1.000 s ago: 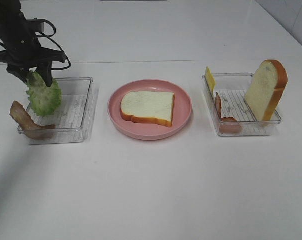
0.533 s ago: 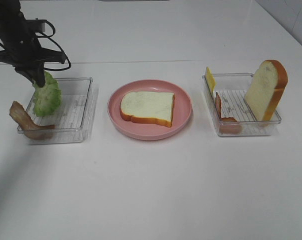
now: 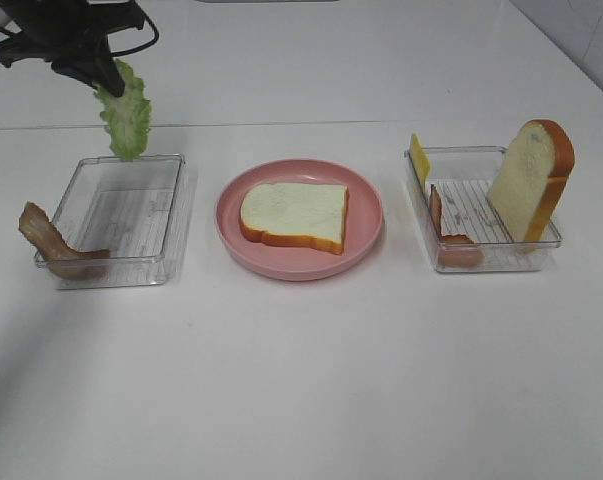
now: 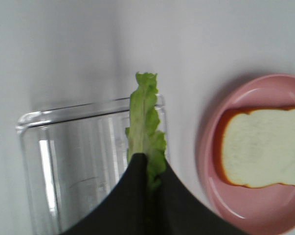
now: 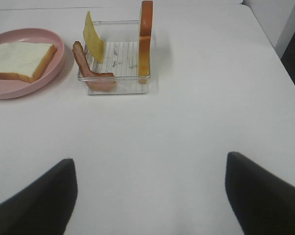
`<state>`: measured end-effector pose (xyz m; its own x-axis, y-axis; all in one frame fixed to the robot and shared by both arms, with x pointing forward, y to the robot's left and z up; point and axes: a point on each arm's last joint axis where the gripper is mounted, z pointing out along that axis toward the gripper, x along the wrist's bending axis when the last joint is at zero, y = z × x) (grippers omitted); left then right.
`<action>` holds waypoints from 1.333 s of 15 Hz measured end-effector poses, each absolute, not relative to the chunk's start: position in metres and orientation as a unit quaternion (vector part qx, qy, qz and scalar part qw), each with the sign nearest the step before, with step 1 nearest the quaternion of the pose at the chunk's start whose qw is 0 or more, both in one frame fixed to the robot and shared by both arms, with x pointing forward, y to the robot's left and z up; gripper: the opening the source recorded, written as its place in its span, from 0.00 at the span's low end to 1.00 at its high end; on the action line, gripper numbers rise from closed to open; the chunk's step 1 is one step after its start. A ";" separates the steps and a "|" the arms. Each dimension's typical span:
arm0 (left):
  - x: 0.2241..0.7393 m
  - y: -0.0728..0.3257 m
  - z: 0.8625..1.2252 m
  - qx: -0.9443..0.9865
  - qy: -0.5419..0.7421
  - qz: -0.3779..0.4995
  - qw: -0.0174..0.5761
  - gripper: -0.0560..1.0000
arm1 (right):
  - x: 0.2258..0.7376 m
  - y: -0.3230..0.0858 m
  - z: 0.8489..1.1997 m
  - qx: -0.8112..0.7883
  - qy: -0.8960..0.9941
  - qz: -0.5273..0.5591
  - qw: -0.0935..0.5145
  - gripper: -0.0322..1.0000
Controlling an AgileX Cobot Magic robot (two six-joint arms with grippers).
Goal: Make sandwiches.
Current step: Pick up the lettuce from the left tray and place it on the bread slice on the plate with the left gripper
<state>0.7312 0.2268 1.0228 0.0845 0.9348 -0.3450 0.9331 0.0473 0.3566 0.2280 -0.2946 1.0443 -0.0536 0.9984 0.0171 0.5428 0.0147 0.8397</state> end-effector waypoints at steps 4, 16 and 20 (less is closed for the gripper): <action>0.731 0.206 1.033 0.676 0.646 -0.074 0.348 0.06 | 0.228 -0.295 1.044 0.607 0.635 0.352 0.323 0.79; 0.714 0.065 0.990 0.675 0.573 -0.198 0.420 0.05 | 0.228 -0.295 1.044 0.607 0.635 0.352 0.323 0.79; 0.709 0.038 0.959 0.683 0.564 -0.213 0.413 0.05 | 0.228 -0.295 1.044 0.607 0.635 0.352 0.323 0.79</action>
